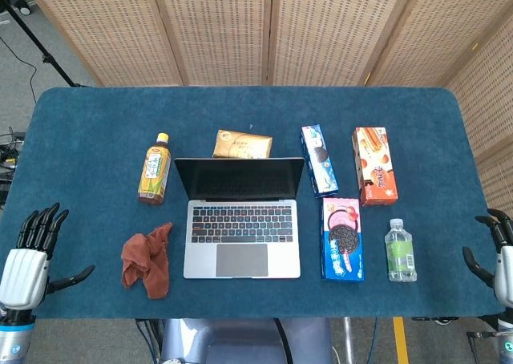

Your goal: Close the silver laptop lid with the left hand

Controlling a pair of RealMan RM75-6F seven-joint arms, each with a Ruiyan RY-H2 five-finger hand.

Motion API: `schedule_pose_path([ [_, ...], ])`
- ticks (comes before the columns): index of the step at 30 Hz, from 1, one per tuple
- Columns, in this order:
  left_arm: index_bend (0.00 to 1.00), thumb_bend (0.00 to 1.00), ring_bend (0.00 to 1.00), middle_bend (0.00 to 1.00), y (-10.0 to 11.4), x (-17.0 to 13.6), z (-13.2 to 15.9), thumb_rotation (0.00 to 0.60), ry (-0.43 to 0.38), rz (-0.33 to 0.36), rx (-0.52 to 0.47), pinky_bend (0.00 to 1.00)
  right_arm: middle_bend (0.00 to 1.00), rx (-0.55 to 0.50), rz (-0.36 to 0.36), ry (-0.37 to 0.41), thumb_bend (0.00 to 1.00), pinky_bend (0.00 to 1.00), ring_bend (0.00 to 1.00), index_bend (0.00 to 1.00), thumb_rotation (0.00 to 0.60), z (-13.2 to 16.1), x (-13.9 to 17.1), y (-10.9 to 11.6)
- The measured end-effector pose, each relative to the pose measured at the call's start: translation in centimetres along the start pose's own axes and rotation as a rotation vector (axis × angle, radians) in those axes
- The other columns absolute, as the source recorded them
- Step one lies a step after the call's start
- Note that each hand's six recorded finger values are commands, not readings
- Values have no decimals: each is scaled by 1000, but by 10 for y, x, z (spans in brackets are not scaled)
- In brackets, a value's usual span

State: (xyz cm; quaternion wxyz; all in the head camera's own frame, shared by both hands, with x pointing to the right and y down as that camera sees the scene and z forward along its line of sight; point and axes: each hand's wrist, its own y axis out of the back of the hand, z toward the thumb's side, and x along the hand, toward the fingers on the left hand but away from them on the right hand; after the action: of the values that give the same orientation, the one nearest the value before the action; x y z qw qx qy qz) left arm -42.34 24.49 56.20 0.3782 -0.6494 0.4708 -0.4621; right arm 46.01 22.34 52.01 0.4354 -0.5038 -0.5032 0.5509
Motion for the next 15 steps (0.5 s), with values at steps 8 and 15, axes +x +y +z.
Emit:
schedule_pose_path([
  [8,21,27,0,0,0,-1,1,454,-3,0,0,0,244,0,3,4,289,249,367,297,600,2,1,0],
  [15,21,27,0,0,-1,0,2,454,-4,-5,0,0,244,-2,-1,3,289,249,367,297,600,1,1,1],
])
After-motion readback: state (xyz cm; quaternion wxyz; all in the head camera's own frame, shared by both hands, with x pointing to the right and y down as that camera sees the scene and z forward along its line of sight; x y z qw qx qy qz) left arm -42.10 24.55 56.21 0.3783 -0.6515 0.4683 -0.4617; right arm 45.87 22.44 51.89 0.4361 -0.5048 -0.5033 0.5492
